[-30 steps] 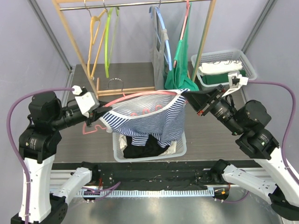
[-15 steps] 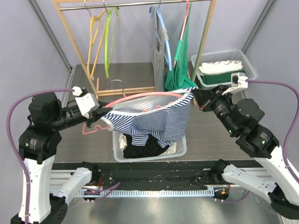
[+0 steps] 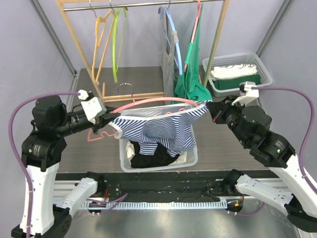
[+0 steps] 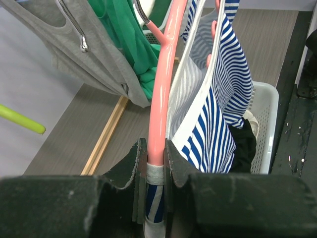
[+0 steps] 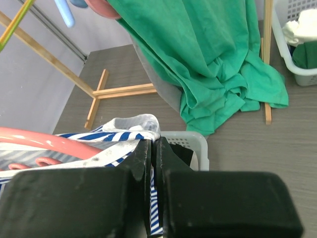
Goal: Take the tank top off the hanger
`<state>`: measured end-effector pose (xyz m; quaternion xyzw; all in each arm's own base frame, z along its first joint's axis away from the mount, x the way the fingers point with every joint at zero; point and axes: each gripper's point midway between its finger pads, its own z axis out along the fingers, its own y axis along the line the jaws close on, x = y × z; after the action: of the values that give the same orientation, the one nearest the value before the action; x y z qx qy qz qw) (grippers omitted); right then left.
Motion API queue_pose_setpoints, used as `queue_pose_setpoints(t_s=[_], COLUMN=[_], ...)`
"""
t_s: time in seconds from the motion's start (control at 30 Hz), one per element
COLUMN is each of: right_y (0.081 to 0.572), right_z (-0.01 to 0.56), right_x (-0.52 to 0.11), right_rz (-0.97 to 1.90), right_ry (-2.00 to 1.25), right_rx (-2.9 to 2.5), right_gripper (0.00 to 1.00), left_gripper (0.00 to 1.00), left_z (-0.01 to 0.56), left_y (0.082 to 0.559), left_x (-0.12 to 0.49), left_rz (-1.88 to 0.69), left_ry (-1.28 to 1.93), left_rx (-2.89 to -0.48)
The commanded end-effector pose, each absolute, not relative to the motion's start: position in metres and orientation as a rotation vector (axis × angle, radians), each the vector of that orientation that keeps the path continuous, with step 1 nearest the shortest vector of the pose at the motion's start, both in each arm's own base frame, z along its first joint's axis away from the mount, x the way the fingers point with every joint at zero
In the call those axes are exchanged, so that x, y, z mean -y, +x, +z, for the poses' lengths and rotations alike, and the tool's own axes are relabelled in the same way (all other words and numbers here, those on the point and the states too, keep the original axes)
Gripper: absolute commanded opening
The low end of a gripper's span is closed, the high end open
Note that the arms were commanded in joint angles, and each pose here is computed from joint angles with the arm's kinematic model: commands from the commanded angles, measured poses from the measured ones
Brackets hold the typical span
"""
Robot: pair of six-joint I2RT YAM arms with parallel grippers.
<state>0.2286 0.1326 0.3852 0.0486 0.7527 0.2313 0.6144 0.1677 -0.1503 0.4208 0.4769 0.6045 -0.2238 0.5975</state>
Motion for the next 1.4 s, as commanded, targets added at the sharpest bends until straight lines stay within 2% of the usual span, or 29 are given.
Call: queue_pose_setpoints(t_s=[0.0,0.37,0.6,0.67,0.73,0.8,0.83,0.9,0.93,1.17,1.37], right_y=[0.226,0.226,0.218,0.216,0.212,0.205,0.2,0.19,0.181,0.153,0.14], right_z=[0.361,0.313,0.324,0.329,0.345,0.358,0.364,0.373,0.377,0.442,0.485], right_x=[-0.093,-0.11,-0.158,-0.156,-0.149,-0.146,-0.145,-0.149,-0.155,-0.14,-0.155], right_rz=[0.35,0.36,0.595,0.543,0.508,0.511,0.532,0.578,0.629,0.67,0.737], right_ry=[0.219,0.149,-0.079,-0.187,-0.23,-0.277,-0.288,-0.343,-0.399,-0.45,-0.56], right_rx=[-1.775,-1.895,-1.844,-1.83,-1.799,-1.765,-1.744,-1.711,-1.694,-1.481,-1.317], right_gripper=[0.01,0.01,0.01,0.24,0.4,0.47,0.58,0.65,0.68,0.72,0.76], left_gripper=[0.0,0.0,0.0,0.0,0.0,0.0,0.0,0.0,0.0,0.0,0.0], left_z=[0.452,0.461,0.465,0.46,0.45,0.438,0.436,0.435,0.437,0.453,0.447], left_y=[0.165,0.161,0.163,0.169,0.176,0.181,0.182,0.187,0.187,0.192,0.159], left_x=[0.148,0.151,0.156,0.156,0.154,0.153,0.153,0.155,0.155,0.161,0.176], left_rz=[-0.458,-0.485,-0.546,-0.539,-0.515,-0.496,-0.492,-0.497,-0.497,-0.51,-0.638], left_ry=[1.084,1.072,1.039,1.031,1.034,1.061,1.065,1.071,1.075,1.089,1.252], left_rx=[-1.287,-1.269,-1.273,-1.289,-1.312,-1.319,-1.322,-1.325,-1.318,-1.269,-1.188])
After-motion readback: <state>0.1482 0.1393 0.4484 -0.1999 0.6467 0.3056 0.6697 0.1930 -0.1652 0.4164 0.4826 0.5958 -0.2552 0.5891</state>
